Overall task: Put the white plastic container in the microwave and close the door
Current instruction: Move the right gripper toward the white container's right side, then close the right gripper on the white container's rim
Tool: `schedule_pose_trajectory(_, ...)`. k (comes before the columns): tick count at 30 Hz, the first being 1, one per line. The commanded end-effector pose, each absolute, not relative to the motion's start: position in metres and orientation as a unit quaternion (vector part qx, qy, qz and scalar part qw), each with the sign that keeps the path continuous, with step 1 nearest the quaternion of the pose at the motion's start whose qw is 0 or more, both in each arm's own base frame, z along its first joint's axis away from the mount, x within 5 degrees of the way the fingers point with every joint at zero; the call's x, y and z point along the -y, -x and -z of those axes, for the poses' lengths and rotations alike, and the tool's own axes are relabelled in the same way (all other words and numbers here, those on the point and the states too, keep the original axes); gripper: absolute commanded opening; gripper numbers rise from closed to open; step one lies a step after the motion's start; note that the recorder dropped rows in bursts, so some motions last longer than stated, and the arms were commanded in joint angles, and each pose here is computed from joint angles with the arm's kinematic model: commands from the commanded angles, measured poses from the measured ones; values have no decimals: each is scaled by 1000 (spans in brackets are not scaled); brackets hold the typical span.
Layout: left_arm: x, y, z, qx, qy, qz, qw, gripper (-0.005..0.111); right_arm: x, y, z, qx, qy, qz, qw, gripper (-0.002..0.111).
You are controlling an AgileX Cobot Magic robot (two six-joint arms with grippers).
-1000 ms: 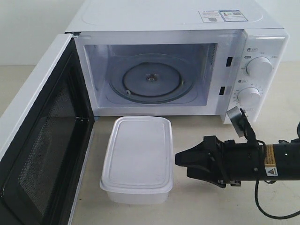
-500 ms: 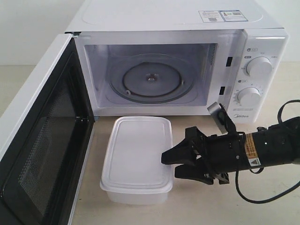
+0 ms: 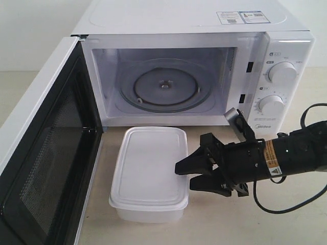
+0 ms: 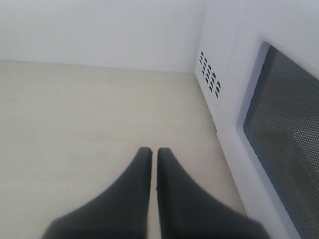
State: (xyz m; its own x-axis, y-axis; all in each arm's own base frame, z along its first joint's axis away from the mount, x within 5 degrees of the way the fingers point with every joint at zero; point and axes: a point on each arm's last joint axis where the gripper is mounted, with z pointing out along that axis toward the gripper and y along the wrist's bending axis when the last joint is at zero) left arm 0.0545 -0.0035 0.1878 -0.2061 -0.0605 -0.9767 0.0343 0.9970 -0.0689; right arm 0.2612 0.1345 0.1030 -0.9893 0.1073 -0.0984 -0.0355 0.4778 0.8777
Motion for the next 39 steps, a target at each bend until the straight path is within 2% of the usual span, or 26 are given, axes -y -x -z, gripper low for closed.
schedule_pose_trajectory(1,3,-54,-187,-777,8,36,629,4,-135,-264,-105,-858,-14,-509,66,52)
schedule_pose_trajectory(5,3,-54,-187,-777,8,36,629,4,-135,-264,-104,-860,-13,-507,65,51)
schedule_pose_trajectory(11,3,-54,-187,-777,8,36,629,4,-135,-264,-104,-861,-15,-503,65,30)
schedule_pose_trajectory(22,3,-54,-187,-777,8,36,629,4,-135,-264,-102,-865,-16,-497,67,29)
schedule_pose_trajectory(24,3,-54,-187,-777,8,36,629,4,-135,-264,-102,-865,-17,-497,67,21)
schedule_pose_trajectory(27,3,-54,-187,-777,8,36,629,4,-135,-264,-102,-865,-16,-497,67,0)
schedule_pose_trajectory(39,3,-54,-187,-777,8,36,629,4,-137,-263,-106,-854,8,-516,72,0)
